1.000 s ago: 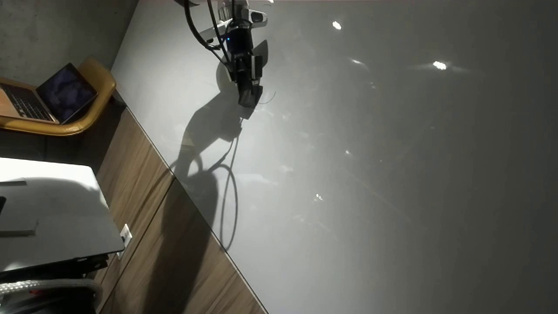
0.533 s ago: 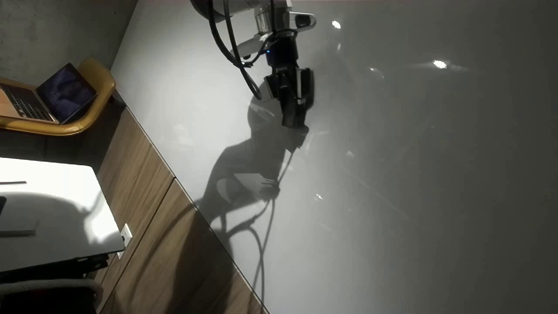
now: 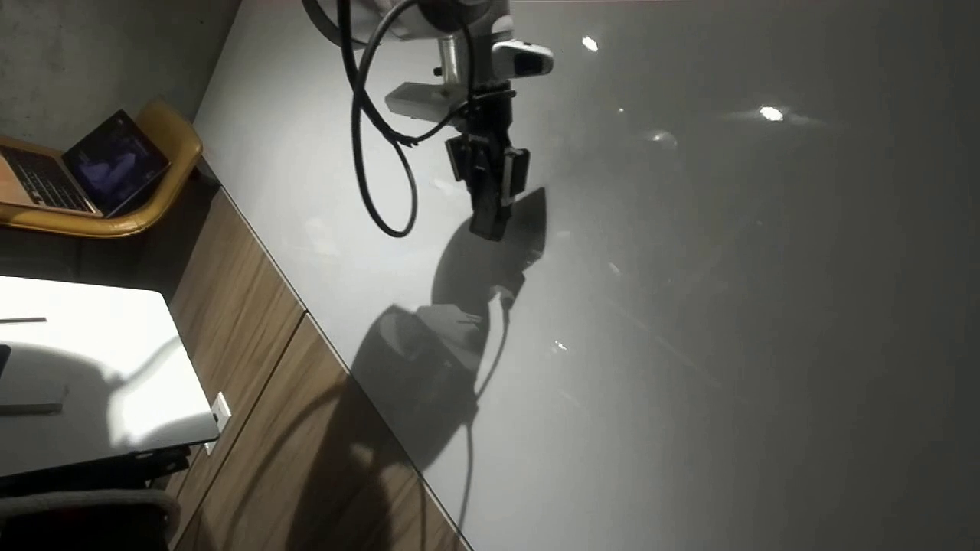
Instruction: Use the eraser to wipe the whiteboard.
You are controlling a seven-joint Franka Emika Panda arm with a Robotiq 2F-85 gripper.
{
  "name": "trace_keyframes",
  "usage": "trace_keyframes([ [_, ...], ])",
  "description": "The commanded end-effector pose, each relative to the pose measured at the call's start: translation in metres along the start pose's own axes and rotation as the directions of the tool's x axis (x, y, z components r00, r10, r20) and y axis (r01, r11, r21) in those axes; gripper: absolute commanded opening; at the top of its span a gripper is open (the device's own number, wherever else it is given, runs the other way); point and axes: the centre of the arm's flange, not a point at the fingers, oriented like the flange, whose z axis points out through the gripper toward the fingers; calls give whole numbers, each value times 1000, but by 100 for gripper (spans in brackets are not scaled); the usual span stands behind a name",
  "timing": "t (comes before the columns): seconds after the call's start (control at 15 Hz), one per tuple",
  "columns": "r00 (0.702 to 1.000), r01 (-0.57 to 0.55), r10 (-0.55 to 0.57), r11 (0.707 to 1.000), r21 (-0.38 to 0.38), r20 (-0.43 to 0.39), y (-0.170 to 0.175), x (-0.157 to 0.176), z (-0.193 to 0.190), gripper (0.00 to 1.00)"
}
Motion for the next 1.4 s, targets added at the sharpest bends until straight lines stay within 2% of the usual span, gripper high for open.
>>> trace_keyframes([
  [0.0, 996, 68, -77, 987, 143, 53, -81, 8, -5, 31],
  [0.2, 986, 111, -130, 980, 167, 106, -101, 14, -6, 31],
  [0.47, 975, 132, -146, 987, 93, 170, -56, 31, -11, 31],
  [0.6, 974, 128, -139, 989, 70, 180, -33, 42, -14, 31],
  [0.73, 975, 127, -136, 990, 63, 174, -23, 49, -12, 31],
  [1.33, 965, 184, -197, 979, 91, 170, -48, 69, 22, 31],
])
